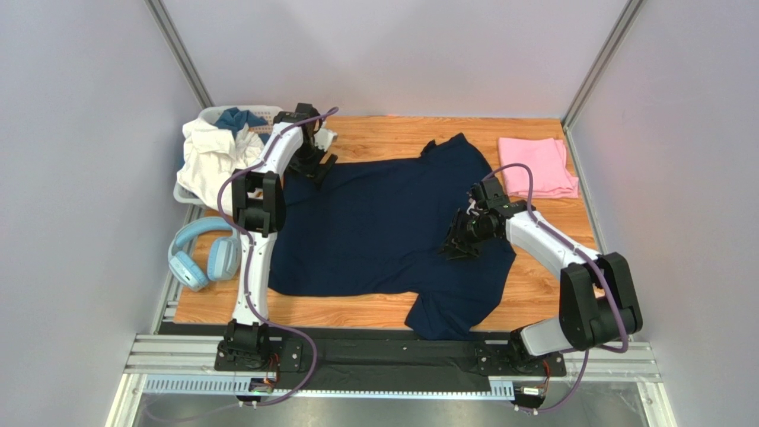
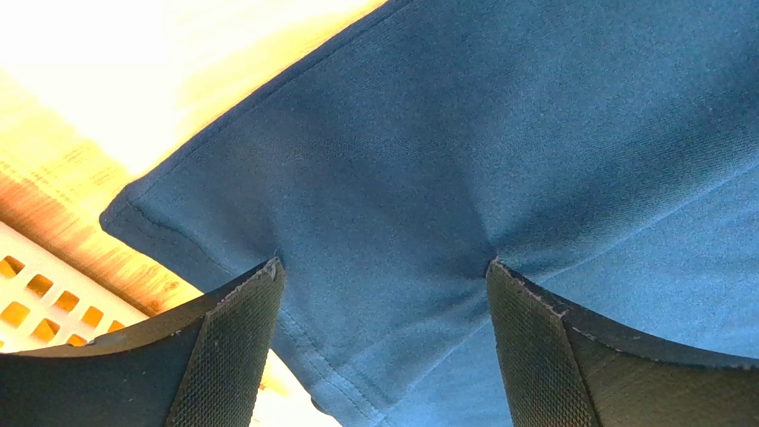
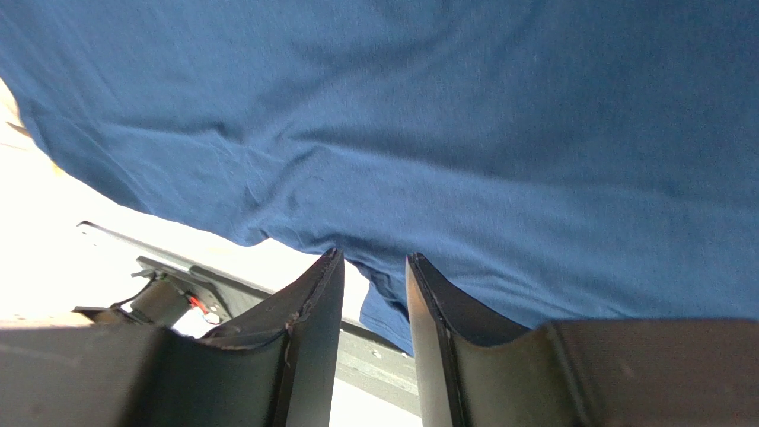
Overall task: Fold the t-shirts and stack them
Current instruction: Flatten out the tshirt
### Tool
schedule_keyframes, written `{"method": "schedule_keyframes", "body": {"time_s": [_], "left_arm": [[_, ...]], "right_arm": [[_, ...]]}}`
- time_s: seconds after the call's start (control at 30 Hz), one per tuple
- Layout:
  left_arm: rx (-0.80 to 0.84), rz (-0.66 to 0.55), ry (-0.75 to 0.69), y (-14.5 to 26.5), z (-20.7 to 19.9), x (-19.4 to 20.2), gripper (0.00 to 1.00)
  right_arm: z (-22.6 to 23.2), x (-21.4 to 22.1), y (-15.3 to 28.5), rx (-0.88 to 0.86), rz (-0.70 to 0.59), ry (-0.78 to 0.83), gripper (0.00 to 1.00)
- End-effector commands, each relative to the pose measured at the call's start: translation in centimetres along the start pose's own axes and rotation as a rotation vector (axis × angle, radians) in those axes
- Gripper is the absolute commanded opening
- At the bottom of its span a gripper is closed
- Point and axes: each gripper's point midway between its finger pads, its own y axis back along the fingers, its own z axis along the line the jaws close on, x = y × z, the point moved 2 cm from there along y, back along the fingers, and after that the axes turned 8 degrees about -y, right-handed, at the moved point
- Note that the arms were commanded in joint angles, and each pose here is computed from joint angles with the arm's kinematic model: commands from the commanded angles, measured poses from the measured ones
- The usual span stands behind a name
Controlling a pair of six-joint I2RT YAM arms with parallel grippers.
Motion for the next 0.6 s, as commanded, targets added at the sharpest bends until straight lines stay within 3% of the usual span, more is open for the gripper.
{"method": "schedule_keyframes", "body": {"time_s": [0.0, 0.3, 0.57], "left_arm": [[-0.034, -0.022, 0.026, -0.5, 1.3, -0.6, 0.9], [-0.058, -0.038, 0.021, -1.3, 2.7, -1.1, 0.92], [-0.061, -0.041, 0.022, -1.3, 2.9, -1.0, 0.92]], "right_arm": [[-0.8, 0.5, 1.1, 0.062, -0.043, 0.002, 0.38], [-2.9, 1.2, -0.2, 0.162, 0.022, -0.034, 0.38], [-5.4, 3.3, -2.5, 0.265, 0.137, -0.053, 0.32]]}}
